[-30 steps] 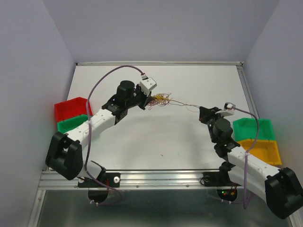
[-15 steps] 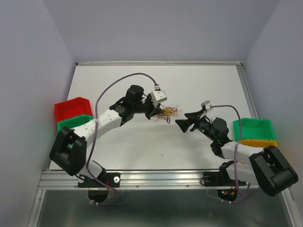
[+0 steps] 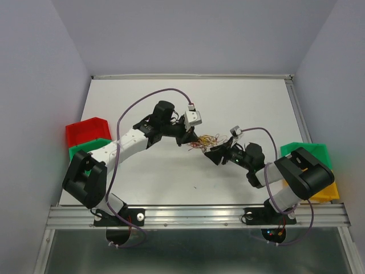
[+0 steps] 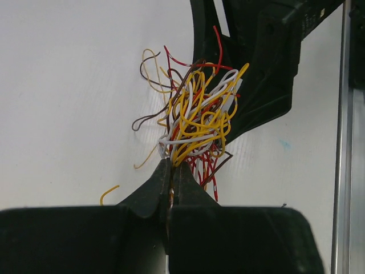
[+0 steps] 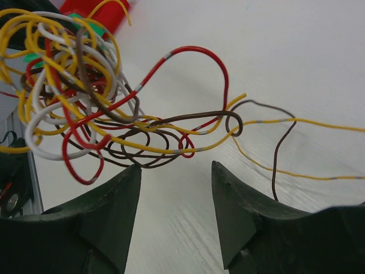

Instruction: Untangle the cables

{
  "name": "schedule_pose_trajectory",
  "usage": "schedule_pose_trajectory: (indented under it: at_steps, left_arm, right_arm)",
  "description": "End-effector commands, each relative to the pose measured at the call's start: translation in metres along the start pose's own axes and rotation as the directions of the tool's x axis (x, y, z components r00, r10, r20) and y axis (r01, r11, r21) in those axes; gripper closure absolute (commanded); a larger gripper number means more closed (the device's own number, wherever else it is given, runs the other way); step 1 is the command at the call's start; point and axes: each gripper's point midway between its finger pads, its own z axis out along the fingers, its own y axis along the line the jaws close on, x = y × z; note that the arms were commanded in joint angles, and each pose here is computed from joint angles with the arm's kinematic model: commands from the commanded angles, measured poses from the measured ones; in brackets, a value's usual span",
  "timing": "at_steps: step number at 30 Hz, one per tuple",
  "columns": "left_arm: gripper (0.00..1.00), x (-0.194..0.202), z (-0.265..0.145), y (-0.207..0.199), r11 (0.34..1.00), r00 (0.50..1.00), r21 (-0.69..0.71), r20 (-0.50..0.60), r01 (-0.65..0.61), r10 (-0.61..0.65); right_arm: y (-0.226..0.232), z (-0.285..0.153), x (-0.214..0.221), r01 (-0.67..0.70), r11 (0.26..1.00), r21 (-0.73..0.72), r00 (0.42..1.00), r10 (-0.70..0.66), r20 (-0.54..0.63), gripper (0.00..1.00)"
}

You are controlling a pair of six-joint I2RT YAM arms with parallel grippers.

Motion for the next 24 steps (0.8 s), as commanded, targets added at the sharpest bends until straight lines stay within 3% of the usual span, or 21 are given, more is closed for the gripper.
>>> schedule_pose_trajectory:
  at_steps: [1,6,8,15,21,24]
  left_arm:
    - [0.94,-0.021,-0.001,-0.012,0.995,0.998,0.083,0.044,-0.052,0.049]
    - [0.85,-0.011,0.009,-0.012,0.994,1.0,0.103,0.008,-0.027,0.027]
    - [0.84,-0.006,0.014,-0.01,0.994,1.0,0.106,-0.01,-0.016,0.018]
    - [0.83,0.004,0.022,0.01,0.999,0.998,0.028,-0.052,0.022,-0.02]
    - [0.8,0.009,0.028,-0.011,0.99,0.997,0.135,-0.074,0.029,-0.019]
    - [0.8,0.014,0.033,-0.022,0.984,0.995,0.179,-0.098,0.025,-0.008]
  right_arm:
    - [0.056,-0.01,-0.096,0.217,0.964,-0.154,0.901,-0.136,0.413,0.43]
    - [0.063,-0.012,-0.094,0.236,0.955,-0.18,0.9,-0.145,0.412,0.4]
    - [0.066,-0.014,-0.096,0.241,0.954,-0.179,0.895,-0.147,0.421,0.31]
    - [0.073,-0.03,-0.105,0.245,0.958,-0.151,0.871,-0.149,0.469,0.26]
    - [0.071,-0.033,-0.106,0.238,0.963,-0.124,0.865,-0.152,0.479,0.28]
    - [0.071,-0.032,-0.11,0.226,0.966,-0.127,0.862,-0.138,0.488,0.35]
